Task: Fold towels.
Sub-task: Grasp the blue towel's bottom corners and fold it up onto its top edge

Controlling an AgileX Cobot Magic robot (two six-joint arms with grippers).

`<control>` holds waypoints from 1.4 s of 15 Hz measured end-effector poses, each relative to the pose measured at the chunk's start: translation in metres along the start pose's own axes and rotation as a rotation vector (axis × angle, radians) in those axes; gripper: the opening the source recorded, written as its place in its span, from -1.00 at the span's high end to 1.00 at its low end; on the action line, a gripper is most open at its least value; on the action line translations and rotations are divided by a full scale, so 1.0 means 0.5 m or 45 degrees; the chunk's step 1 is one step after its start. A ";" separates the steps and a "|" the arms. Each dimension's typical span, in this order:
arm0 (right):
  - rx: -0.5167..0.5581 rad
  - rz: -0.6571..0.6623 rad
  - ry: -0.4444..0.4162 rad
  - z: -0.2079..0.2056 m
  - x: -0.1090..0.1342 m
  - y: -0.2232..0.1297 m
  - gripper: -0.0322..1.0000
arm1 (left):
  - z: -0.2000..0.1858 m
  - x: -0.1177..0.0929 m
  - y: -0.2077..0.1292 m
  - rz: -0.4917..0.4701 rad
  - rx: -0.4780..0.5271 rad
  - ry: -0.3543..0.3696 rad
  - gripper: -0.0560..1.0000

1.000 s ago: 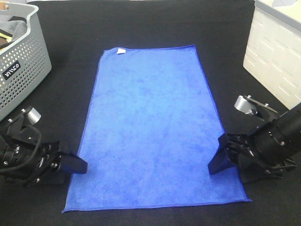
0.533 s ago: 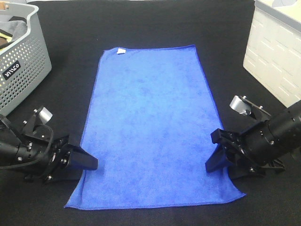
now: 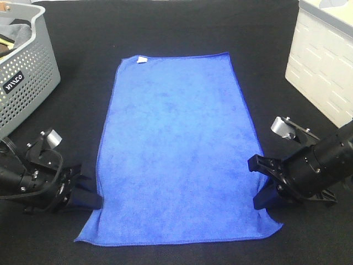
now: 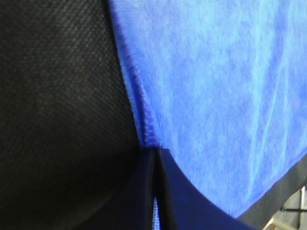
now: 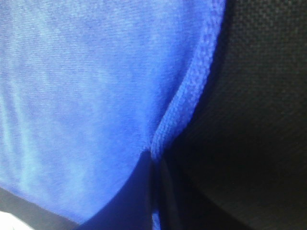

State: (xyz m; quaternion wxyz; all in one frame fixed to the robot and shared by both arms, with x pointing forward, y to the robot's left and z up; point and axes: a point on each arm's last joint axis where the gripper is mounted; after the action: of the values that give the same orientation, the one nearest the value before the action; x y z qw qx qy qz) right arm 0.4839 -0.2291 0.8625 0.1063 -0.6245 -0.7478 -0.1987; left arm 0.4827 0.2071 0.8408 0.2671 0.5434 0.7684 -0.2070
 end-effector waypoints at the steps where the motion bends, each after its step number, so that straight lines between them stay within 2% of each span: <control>1: -0.009 0.004 0.019 -0.010 0.007 0.001 0.94 | -0.011 -0.005 -0.002 0.021 0.004 0.017 0.89; 4: -0.015 0.017 0.083 -0.042 0.031 -0.012 0.94 | -0.051 -0.021 -0.014 0.115 0.048 0.102 0.89; 6: 0.025 0.048 0.086 -0.045 0.033 -0.053 0.94 | -0.083 -0.026 -0.026 0.160 0.082 0.195 0.89; 9: 0.064 0.066 0.088 -0.043 0.033 -0.082 0.94 | -0.105 -0.032 -0.035 0.195 0.097 0.239 0.89; 12: 0.066 0.063 0.096 -0.047 0.036 -0.091 0.94 | -0.113 -0.026 -0.057 0.185 0.160 0.248 0.89; 15: 0.118 0.070 0.104 -0.043 0.036 -0.123 0.94 | -0.111 -0.002 -0.093 0.145 0.242 0.269 0.89; 18: 0.165 0.084 0.105 -0.038 0.034 -0.150 0.94 | -0.126 -0.003 -0.107 0.140 0.220 0.275 0.89; 21: 0.136 0.063 0.091 -0.040 0.033 -0.138 0.94 | -0.131 -0.009 -0.097 0.126 0.174 0.287 0.89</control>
State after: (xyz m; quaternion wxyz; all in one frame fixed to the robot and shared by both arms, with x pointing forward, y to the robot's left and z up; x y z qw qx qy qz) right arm 0.4117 -0.2328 0.8759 0.1709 -0.6287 -0.7375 -0.1781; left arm 0.4257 0.2282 0.8955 0.1514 0.6173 0.7500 -0.1830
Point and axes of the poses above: a point on each arm's last joint axis where the gripper is mounted, z pointing out along that axis toward the gripper, x along the wrist's bending axis when the last joint is at zero, y = z × x, and after that the axes turned 14 degrees about -z, right-handed
